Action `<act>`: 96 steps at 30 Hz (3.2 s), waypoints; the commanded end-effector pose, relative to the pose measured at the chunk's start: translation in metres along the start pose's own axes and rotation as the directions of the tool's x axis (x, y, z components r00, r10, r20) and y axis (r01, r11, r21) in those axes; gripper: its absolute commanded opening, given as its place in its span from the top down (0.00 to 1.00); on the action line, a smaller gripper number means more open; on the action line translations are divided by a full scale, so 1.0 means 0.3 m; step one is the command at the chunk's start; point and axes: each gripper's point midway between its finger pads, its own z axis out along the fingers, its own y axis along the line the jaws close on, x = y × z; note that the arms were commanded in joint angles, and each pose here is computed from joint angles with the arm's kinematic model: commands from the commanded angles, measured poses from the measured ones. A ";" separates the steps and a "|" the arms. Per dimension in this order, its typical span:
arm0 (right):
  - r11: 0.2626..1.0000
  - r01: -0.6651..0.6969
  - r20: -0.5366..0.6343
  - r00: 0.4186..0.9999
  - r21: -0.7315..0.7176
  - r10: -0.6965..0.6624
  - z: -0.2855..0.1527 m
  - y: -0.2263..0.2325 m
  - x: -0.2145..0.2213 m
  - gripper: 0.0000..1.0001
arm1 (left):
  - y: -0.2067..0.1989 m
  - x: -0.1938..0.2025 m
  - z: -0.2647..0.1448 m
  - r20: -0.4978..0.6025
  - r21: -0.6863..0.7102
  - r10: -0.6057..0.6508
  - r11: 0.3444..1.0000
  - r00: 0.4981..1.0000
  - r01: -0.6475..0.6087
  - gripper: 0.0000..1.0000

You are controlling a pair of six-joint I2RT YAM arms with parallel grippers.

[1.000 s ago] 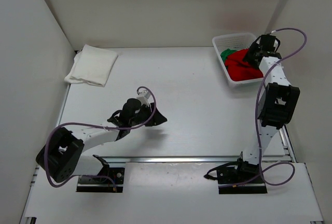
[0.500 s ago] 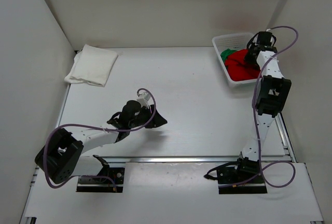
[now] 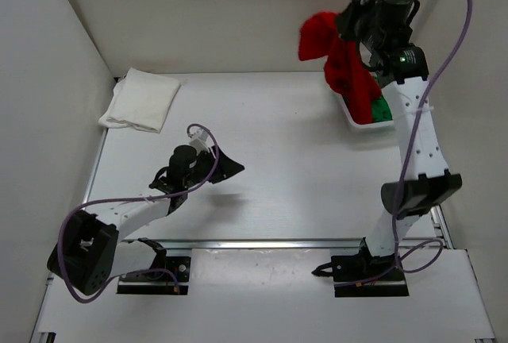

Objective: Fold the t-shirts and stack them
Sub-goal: Move the tshirt to the center of the board, then flatten out the tshirt

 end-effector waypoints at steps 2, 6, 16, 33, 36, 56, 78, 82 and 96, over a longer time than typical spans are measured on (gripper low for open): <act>0.925 0.177 0.368 0.929 -0.337 -0.044 -0.391 0.408 -0.399 1.00 | 0.002 -0.148 -0.064 0.138 0.014 -0.081 0.997 0.987 0.080 0.51; 0.802 0.190 0.382 0.923 -0.566 0.051 -0.522 0.495 -0.447 1.00 | 0.083 -0.230 -0.131 0.234 -0.013 -0.180 0.982 0.955 0.188 0.48; 0.745 -0.195 -0.098 0.980 -0.638 0.173 -0.241 0.279 0.374 1.00 | 0.231 -0.343 -0.255 0.398 -0.095 -0.206 0.960 0.894 0.264 0.48; 0.963 -0.266 -0.293 0.919 0.040 0.266 -0.065 -0.108 0.807 0.39 | 0.294 -0.283 -0.014 0.298 -0.288 -0.097 0.939 0.950 0.186 0.51; 0.966 -0.209 -0.303 0.920 0.153 0.248 -0.145 -0.150 0.835 0.22 | 0.362 -0.322 0.043 0.297 -0.354 -0.092 0.914 0.950 0.199 0.52; 0.963 -0.192 -0.523 0.850 -0.189 0.067 -0.600 0.303 1.392 0.42 | 0.622 -0.452 0.355 0.181 -0.588 -0.067 0.792 0.981 0.163 0.67; 0.924 -0.348 -0.618 0.765 -0.159 0.181 -0.476 0.251 1.455 0.87 | 0.559 -0.411 -0.005 0.401 -0.418 -0.202 0.828 0.893 0.375 1.00; 0.934 -0.306 -0.573 0.806 -0.184 0.151 -0.458 0.287 1.335 1.00 | 0.571 -0.324 -0.099 0.389 -0.454 -0.181 0.816 0.903 0.359 1.00; 0.935 -0.279 -0.376 0.909 -0.221 0.182 0.195 0.256 0.543 0.57 | 0.485 -0.313 -0.238 0.447 -0.398 -0.135 0.855 0.884 0.332 1.00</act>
